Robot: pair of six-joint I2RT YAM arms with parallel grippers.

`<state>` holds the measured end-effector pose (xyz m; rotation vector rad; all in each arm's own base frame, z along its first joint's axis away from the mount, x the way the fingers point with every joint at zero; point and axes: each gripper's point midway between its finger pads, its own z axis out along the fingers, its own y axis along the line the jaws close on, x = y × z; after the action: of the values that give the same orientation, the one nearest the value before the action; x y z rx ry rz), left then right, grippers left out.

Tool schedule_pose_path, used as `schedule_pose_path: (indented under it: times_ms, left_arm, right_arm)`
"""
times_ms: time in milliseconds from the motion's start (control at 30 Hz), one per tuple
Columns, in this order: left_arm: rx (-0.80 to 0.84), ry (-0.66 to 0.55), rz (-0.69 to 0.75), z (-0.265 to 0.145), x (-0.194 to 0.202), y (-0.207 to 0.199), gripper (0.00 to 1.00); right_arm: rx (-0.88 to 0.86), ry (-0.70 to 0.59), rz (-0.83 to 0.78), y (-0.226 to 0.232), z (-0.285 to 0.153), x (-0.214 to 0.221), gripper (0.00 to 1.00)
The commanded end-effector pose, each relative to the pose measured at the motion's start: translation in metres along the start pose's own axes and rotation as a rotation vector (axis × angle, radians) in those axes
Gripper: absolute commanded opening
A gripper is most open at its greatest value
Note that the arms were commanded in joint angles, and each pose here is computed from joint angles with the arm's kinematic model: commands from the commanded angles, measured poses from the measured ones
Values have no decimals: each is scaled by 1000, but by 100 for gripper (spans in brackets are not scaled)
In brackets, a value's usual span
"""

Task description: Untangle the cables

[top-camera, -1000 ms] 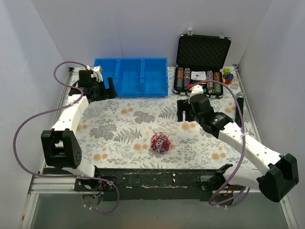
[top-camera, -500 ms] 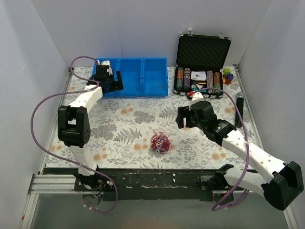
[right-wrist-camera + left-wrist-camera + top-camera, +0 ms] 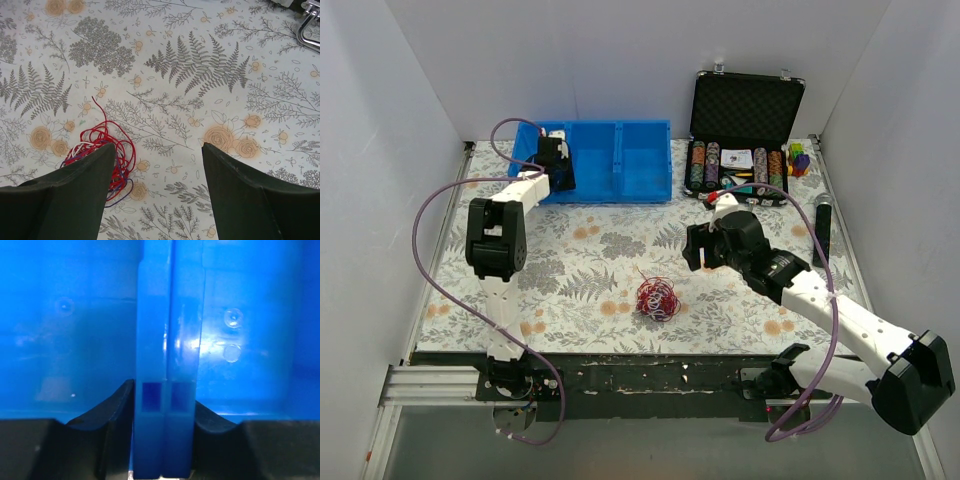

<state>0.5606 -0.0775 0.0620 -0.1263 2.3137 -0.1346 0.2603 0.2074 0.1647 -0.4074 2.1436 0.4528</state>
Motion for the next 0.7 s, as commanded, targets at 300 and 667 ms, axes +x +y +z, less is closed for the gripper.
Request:
schedule_pose_path:
  times_ms: [300, 667]
  left_arm:
    - [44, -51, 19, -73, 25, -14, 9]
    - [93, -37, 3, -162, 80, -23, 10]
  right_arm:
    - [-72, -34, -35, 25, 18, 1, 74]
    - [-74, -15, -37, 37, 16, 24, 73]
